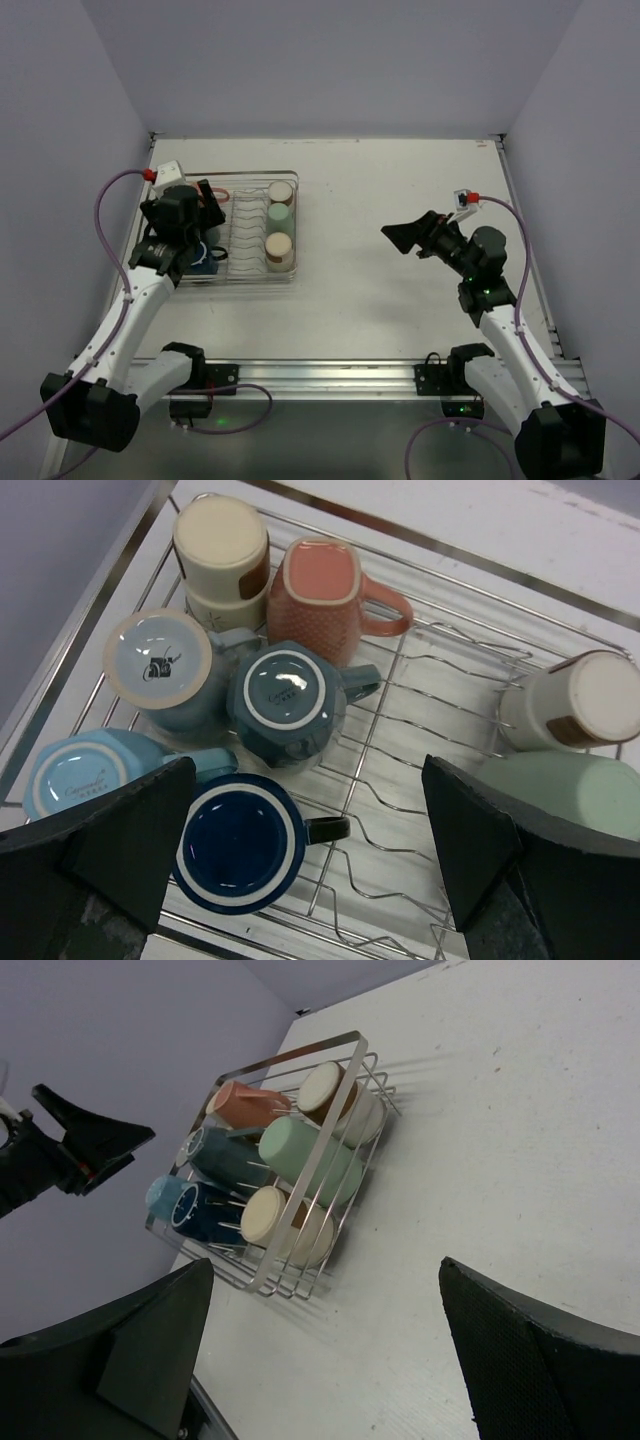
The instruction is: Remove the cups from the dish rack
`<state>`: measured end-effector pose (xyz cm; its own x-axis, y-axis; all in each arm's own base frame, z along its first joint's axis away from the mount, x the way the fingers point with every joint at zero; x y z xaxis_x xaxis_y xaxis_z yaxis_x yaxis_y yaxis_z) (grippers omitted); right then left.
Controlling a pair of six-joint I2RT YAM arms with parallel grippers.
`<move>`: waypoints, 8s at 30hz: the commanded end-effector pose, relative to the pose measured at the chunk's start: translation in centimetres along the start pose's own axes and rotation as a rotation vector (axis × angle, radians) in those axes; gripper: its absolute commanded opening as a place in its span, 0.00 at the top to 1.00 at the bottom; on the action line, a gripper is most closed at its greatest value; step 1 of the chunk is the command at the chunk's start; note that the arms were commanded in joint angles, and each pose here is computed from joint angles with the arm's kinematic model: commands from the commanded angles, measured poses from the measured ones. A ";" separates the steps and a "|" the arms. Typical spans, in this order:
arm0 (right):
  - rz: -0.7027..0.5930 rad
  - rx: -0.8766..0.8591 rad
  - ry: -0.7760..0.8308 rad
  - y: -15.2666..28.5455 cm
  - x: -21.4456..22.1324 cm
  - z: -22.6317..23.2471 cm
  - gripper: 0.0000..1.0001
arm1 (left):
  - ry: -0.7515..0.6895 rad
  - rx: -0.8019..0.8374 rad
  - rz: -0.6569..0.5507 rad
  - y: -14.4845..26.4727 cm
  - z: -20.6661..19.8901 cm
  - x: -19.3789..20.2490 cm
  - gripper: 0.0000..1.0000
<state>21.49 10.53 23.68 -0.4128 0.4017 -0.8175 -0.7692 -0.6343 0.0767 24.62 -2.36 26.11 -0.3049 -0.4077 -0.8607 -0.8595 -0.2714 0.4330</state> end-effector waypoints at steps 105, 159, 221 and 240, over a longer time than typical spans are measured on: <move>-0.194 -0.490 0.069 -9.3 -0.7 16.3 0.29 | 0.717 1.234 0.340 10.5 -14.0 -0.6 1.00; 0.819 0.483 0.480 -25.2 -0.9 -7.9 1.00 | -0.181 0.438 0.025 5.3 -2.6 3.9 0.00; 0.375 -0.014 0.390 -15.2 -6.2 4.1 0.19 | -0.025 0.052 0.211 -18.1 0.5 0.9 0.04; 0.384 -0.019 0.385 -15.4 -5.9 4.0 0.19 | -0.095 0.070 0.273 -19.8 1.1 3.0 0.00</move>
<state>33.67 20.21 28.76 -0.4780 -0.1493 -0.8656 -0.5863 -0.6795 0.4410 39.57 2.39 13.84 -0.5871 -0.3894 -0.7098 -0.7424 -0.0908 0.6638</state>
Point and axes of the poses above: each gripper's point midway between its finger pads, its own y axis back along the fingers, its own z axis along the line the jaws close on, x = y × z, the point moved 8 cm from there along y, back along the fingers, and after that the axes turned 9 degrees about y, right-handed, at the moved point
